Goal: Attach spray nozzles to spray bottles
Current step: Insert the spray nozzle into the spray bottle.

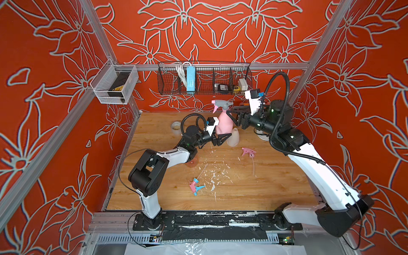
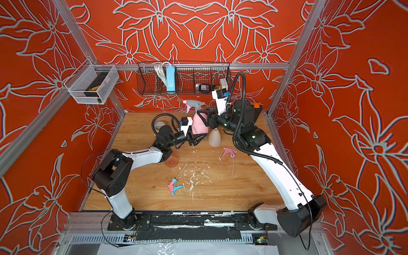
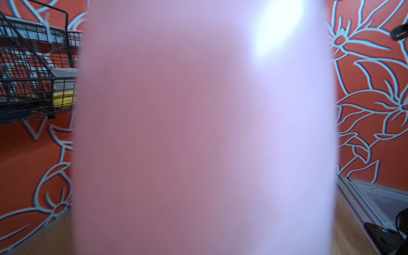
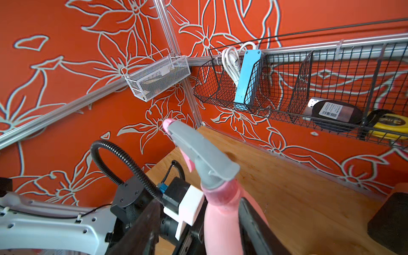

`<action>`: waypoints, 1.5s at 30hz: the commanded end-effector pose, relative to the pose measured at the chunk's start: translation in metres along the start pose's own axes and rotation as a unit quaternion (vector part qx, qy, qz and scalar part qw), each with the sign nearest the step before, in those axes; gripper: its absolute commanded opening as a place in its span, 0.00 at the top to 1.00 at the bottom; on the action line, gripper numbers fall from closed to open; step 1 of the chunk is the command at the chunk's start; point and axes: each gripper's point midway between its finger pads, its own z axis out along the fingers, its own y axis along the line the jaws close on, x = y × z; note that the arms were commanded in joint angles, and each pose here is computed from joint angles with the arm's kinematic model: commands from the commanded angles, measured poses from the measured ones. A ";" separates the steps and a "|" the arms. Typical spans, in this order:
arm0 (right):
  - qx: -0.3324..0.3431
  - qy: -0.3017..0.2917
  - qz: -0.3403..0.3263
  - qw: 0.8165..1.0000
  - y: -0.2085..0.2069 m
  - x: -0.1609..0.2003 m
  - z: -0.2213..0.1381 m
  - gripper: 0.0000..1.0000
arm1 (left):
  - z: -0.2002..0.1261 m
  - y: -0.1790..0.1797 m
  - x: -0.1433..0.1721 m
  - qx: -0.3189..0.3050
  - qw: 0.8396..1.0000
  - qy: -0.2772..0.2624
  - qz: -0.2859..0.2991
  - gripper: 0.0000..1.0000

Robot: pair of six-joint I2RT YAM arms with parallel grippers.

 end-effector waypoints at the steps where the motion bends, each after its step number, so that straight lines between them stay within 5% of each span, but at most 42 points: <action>1: 0.010 0.010 -0.025 1.000 0.000 -0.002 -0.013 0.32 | -0.004 -0.015 -0.026 0.031 0.999 -0.014 0.032 0.46; 6: -0.017 0.050 -0.044 0.998 0.003 -0.008 -0.009 0.22 | -0.006 -0.022 -0.015 0.052 0.998 0.009 0.024 0.46; 11: -0.052 0.080 -0.046 0.994 0.004 -0.008 0.011 0.23 | -0.010 -0.029 -0.013 0.064 0.998 0.016 0.017 0.46; 18: -0.091 0.074 -0.031 0.993 0.011 -0.013 0.025 0.47 | -0.013 -0.033 -0.013 0.068 0.997 0.017 0.014 0.46; 22: -0.085 0.071 -0.031 0.993 0.009 -0.011 0.025 0.69 | -0.014 -0.033 -0.012 0.068 0.998 0.015 0.009 0.46; 28: -0.061 0.061 -0.039 0.996 0.003 -0.007 0.019 0.87 | -0.013 -0.033 -0.017 0.069 0.998 0.001 0.001 0.46; 35: -0.023 0.017 -0.037 0.999 -0.007 -0.018 0.015 0.95 | -0.013 -0.031 -0.029 0.065 0.997 -0.027 -0.007 0.47; 45: -0.034 0.039 -0.030 0.998 -0.008 -0.015 0.025 0.95 | -0.015 -0.029 -0.032 0.052 0.998 -0.035 0.012 0.49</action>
